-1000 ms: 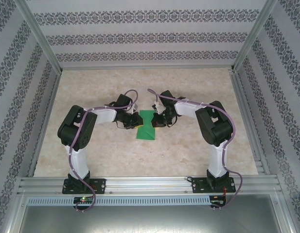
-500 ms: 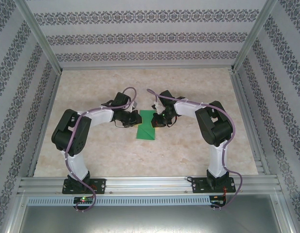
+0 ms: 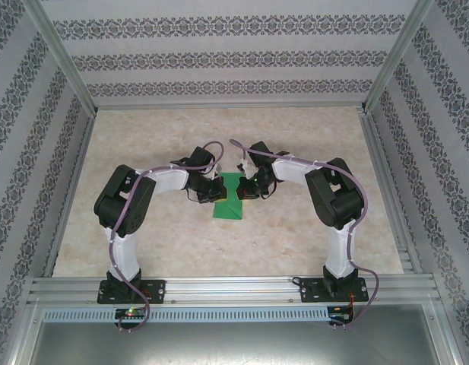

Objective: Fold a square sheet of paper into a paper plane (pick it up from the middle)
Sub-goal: Fold the triangle a second time at the center of the table.

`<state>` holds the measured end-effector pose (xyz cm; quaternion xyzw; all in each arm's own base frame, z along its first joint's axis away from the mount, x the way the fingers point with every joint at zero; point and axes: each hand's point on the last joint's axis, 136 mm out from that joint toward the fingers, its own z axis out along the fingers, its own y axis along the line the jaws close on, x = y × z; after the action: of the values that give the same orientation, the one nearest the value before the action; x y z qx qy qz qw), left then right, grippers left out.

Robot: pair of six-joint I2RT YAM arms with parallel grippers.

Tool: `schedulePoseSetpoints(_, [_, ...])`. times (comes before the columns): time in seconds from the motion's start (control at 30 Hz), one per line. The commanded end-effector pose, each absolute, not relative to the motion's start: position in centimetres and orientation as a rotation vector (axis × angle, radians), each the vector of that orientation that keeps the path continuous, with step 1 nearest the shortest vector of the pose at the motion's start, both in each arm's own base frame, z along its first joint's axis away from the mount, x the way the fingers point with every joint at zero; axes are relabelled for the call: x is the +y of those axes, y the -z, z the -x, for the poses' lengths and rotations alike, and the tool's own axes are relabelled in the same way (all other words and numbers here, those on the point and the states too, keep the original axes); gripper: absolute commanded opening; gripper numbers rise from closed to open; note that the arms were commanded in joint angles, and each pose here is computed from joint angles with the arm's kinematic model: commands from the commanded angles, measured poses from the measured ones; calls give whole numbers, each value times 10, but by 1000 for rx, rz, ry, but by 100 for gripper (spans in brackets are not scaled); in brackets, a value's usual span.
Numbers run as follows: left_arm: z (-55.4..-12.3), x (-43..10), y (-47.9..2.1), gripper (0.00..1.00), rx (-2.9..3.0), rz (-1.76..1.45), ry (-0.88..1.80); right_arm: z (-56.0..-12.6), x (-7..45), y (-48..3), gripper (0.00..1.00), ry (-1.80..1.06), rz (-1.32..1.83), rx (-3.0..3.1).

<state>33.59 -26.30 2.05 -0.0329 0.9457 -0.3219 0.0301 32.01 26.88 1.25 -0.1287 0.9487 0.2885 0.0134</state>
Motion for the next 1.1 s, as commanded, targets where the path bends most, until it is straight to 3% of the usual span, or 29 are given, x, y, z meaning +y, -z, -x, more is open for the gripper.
schedulePoseSetpoints(0.0, [-327, -241, -3, 5, 3009, 144, 834, -285, 217, 49, 6, -512, 365, 3206])
schedulePoseSetpoints(0.3, [-342, -189, -22, 5, 2939, 267, 833, -286, 216, 48, 5, -504, 368, 3199])
schedulePoseSetpoints(0.53, [-349, -228, -70, 5, 2742, 76, 1107, -286, 218, 45, 5, -525, 372, 3192])
schedulePoseSetpoints(0.83, [-343, -271, -41, 1, 2811, 15, 1176, -285, 219, 46, 5, -540, 369, 3194])
schedulePoseSetpoints(1.07, [-338, -262, -18, 0, 2882, 54, 1081, -288, 226, 39, 5, -590, 375, 3172])
